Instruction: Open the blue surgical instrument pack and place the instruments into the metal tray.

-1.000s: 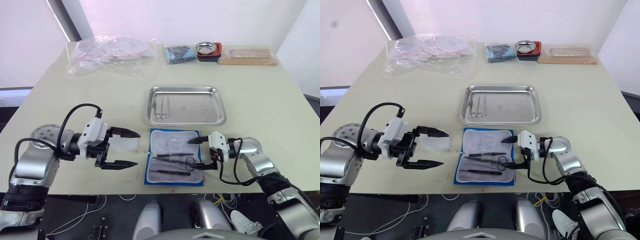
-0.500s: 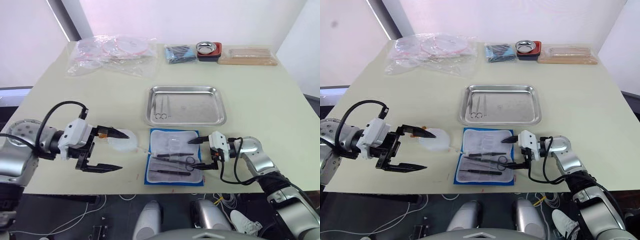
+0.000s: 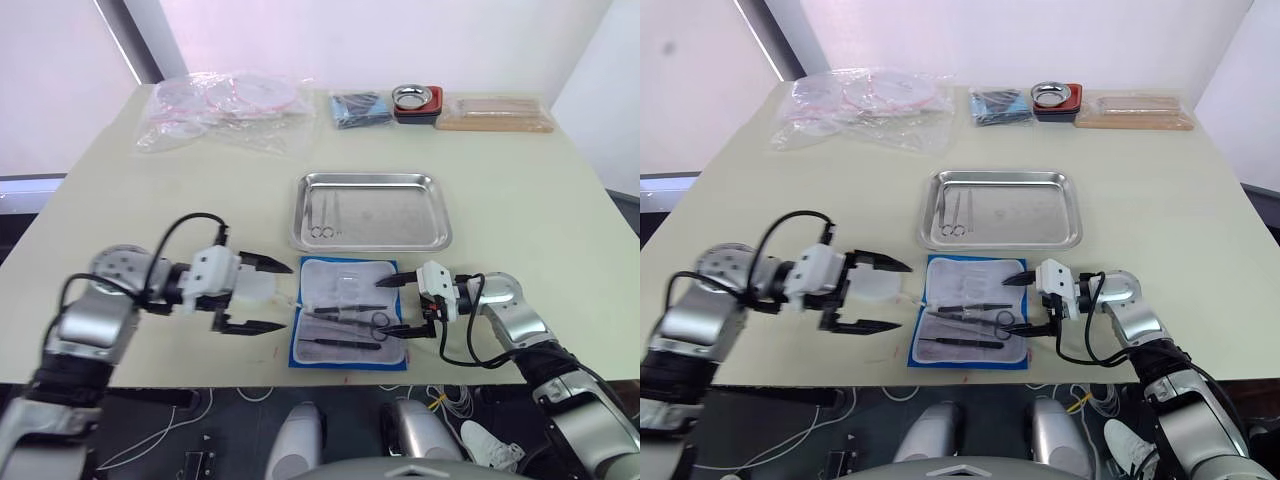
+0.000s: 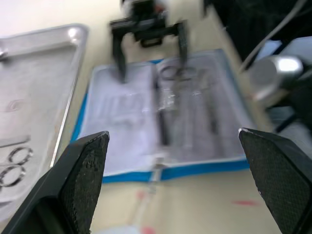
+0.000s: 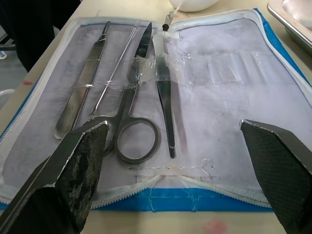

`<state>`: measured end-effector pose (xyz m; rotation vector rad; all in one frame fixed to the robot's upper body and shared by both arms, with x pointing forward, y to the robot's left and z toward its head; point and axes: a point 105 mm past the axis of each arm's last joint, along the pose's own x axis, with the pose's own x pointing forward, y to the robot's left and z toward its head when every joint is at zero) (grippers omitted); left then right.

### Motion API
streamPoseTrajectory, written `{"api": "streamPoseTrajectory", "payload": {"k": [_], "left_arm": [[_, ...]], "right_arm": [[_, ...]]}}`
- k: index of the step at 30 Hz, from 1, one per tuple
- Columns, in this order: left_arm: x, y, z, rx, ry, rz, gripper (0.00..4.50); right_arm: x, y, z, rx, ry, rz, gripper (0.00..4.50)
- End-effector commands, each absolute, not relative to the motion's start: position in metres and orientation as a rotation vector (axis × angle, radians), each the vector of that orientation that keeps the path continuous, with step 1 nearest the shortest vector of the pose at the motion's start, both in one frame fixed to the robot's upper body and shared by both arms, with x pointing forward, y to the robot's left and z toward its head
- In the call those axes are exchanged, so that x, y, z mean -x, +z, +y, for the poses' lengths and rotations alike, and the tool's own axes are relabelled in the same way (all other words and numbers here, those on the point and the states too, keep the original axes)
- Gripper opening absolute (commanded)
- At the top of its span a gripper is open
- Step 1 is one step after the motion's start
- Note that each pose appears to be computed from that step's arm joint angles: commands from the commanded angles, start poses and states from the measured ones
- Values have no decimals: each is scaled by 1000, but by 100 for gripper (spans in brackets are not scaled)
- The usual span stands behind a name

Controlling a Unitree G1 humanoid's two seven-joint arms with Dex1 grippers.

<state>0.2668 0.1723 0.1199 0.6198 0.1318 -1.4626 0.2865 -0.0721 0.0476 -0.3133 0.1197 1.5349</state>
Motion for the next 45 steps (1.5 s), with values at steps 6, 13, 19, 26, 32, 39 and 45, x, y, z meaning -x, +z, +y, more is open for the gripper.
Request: {"api": "streamPoseTrajectory", "payload": {"k": [6,13,19,26,32,39,45], "left_arm": [[-288,106,149,-644,-1441,113,397],[-295,100,143,-672,-1474,129,230],[-296,91,137,-679,-1522,142,230],[-291,80,135,-695,-1562,167,230],[-288,71,137,-693,-1581,217,230],[-285,66,137,-673,-1589,252,230],[-284,61,139,-691,-1594,280,230]], "right_arm": [[-273,-3,-89,321,1494,371,450],[-274,-3,-90,325,1486,374,450],[-276,-3,-90,329,1481,372,450],[-277,-3,-89,331,1478,371,450],[-277,-3,-90,335,1474,372,450],[-278,-3,-90,337,1470,373,450],[-278,-4,-90,340,1469,374,450]]}}
